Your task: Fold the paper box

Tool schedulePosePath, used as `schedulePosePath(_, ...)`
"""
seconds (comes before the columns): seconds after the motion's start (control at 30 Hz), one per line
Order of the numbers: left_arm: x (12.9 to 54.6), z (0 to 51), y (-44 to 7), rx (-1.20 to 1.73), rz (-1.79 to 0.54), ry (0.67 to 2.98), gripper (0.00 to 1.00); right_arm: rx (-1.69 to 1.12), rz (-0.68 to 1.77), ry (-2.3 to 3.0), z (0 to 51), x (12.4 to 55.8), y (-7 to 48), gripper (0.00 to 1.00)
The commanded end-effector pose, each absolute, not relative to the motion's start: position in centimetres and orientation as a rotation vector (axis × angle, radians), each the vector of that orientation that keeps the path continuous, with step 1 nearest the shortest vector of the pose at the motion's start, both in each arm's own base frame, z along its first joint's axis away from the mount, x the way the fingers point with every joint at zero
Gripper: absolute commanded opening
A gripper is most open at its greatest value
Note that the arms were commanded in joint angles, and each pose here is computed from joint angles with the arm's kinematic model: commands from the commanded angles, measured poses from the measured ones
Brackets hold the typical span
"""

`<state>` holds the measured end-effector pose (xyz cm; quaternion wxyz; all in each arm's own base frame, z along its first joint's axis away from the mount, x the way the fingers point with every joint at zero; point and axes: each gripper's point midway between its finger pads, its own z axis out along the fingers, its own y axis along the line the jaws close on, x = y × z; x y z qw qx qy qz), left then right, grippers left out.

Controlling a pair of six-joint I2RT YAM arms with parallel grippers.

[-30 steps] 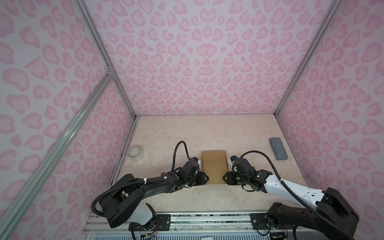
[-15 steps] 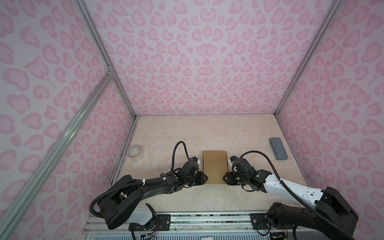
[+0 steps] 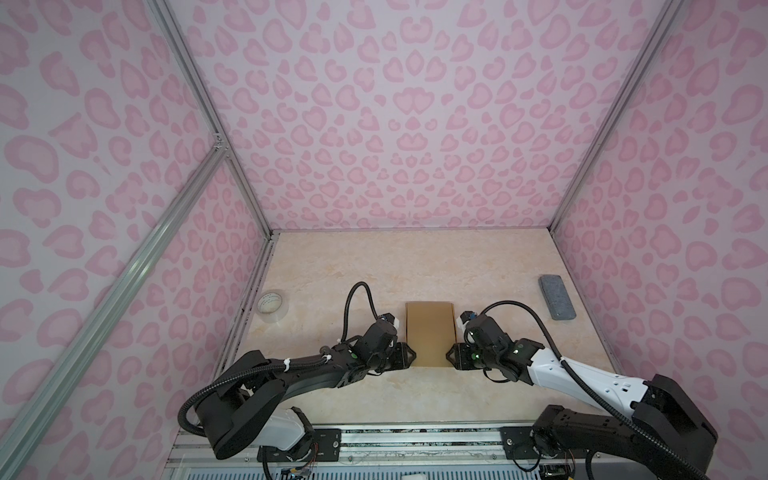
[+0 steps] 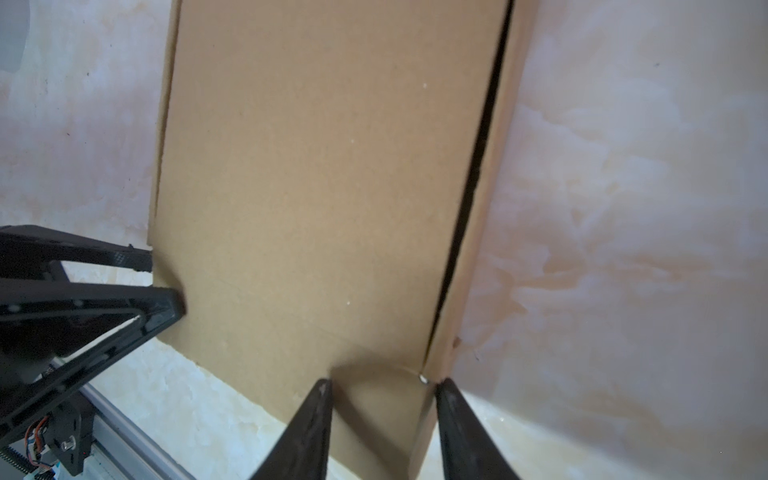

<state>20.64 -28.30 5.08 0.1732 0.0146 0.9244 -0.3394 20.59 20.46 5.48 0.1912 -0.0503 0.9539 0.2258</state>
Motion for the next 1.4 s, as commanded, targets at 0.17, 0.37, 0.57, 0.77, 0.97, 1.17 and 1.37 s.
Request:
schedulePosePath(0.17, 21.1, 5.5, -27.0, 0.048, -0.878, 2.604, 0.45, -0.143, 0.629, 2.676, 5.8, 20.7, 20.2, 0.43)
schedulePosePath(0.37, 21.3, 6.0, -26.6, 0.058, -0.846, 2.593, 0.48, -0.134, 0.631, 2.668, 6.1, 20.8, 20.0, 0.44)
schedulePosePath(0.57, 21.2, 5.7, -26.9, 0.051, -0.866, 2.597, 0.48, -0.121, 0.69, 2.672, 5.9, 20.5, 20.6, 0.44)
schedulePosePath(0.77, 21.4, 5.7, -27.6, 0.044, -0.9, 2.593, 0.48, -0.121, 0.702, 2.672, 5.8, 20.8, 21.0, 0.43)
schedulePosePath(0.97, 21.4, 5.5, -28.0, 0.045, -0.922, 2.597, 0.48, -0.117, 0.706, 2.673, 5.6, 20.8, 21.1, 0.38)
schedulePosePath(1.17, 21.4, 5.5, -27.9, 0.044, -0.921, 2.596, 0.48, -0.114, 0.694, 2.672, 5.4, 21.0, 21.0, 0.35)
schedulePosePath(1.37, 21.2, 5.2, -28.0, 0.038, -0.93, 2.601, 0.48, -0.113, 0.696, 2.669, 5.4, 21.2, 21.2, 0.31)
